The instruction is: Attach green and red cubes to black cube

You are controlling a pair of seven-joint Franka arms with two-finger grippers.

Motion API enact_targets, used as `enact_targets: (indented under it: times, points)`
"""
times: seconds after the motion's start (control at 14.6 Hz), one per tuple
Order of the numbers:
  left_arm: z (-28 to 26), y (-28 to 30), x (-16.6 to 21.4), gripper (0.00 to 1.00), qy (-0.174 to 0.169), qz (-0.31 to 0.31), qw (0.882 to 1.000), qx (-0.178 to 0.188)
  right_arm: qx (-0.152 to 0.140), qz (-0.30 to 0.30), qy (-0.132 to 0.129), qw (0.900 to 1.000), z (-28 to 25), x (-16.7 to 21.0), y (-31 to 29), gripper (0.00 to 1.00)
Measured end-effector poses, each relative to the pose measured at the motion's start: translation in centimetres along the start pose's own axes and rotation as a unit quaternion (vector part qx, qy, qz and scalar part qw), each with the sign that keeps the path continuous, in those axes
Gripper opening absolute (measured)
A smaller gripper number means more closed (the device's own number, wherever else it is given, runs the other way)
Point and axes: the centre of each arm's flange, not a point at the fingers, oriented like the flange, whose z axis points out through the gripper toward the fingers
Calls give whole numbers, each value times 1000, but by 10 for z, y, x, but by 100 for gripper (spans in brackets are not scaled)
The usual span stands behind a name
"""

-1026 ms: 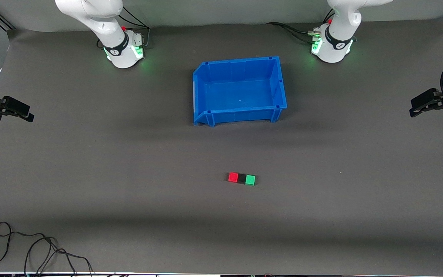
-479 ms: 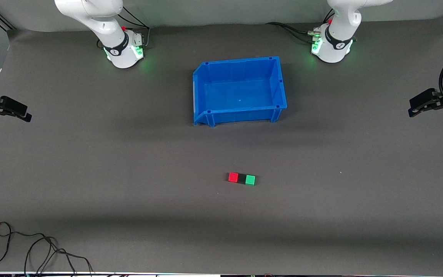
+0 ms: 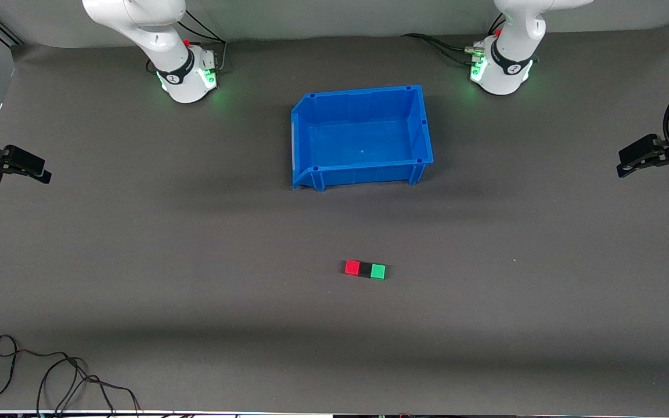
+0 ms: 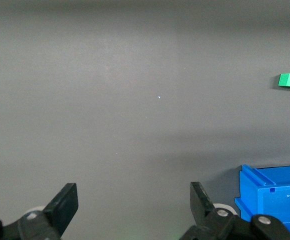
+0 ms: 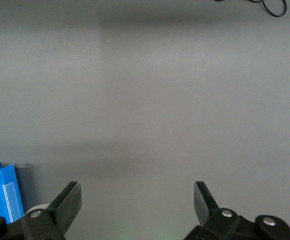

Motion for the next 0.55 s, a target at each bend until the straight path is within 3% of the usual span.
enact_targets:
  times: [0.55]
  points:
    - [2,0,1,100,-2,-1,1000,0,1,-1,-1,1000,0,0,-1,100]
